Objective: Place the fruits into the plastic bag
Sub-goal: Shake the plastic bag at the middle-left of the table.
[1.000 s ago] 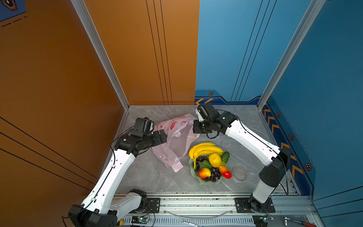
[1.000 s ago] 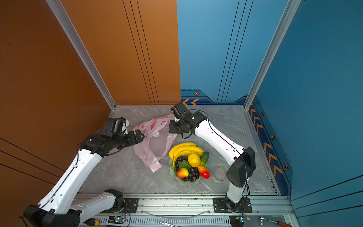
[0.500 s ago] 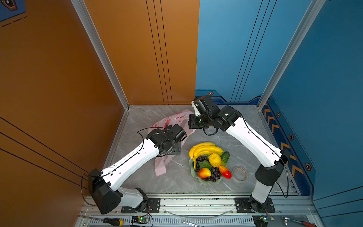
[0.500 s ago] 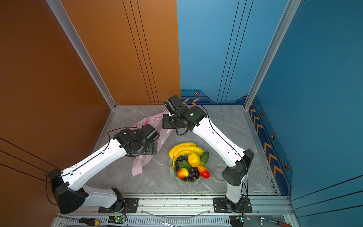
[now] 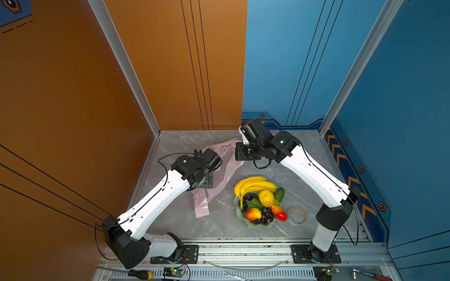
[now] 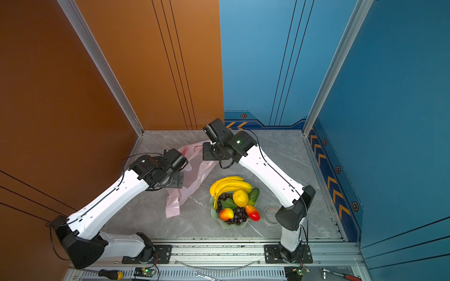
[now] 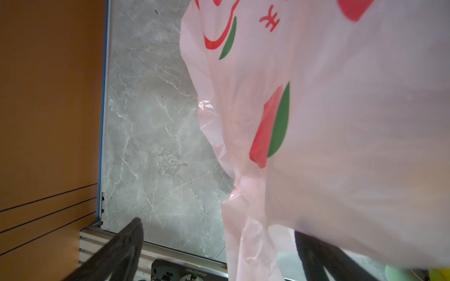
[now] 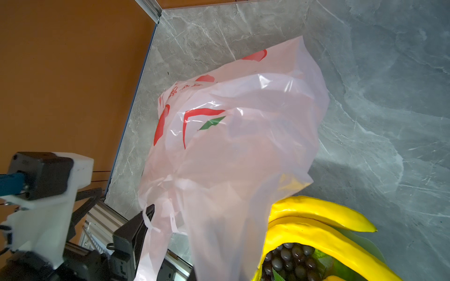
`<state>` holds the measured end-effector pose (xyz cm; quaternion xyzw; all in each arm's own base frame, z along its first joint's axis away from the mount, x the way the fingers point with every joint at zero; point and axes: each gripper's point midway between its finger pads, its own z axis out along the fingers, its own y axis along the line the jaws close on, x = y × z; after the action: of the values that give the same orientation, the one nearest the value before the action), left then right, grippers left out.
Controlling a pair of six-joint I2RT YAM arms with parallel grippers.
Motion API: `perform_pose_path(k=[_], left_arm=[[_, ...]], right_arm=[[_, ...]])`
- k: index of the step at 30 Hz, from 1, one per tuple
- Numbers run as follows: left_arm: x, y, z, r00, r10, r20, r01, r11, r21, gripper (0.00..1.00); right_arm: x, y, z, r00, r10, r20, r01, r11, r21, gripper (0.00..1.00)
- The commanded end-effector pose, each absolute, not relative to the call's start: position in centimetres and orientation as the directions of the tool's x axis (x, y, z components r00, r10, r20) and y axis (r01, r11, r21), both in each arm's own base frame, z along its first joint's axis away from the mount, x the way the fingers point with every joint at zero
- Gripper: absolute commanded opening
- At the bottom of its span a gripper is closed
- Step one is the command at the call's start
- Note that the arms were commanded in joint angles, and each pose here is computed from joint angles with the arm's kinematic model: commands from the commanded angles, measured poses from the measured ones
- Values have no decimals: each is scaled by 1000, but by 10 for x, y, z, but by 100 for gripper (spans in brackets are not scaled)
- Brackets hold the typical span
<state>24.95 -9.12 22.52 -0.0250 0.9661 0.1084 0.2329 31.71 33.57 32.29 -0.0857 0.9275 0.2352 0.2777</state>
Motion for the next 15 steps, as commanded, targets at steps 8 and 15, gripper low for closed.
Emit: perform_pose_path(k=[8,15], left_arm=[[248,-96,185,-944,64,-323,-34,957,287,98],[228,-71,174,-962,96,-257,-8,927,375,92]], right_arm=[[316,318,353,-804,34,-593,-263,875,407,0],[331,305,371,-764,62,-642,-239,897,372,0]])
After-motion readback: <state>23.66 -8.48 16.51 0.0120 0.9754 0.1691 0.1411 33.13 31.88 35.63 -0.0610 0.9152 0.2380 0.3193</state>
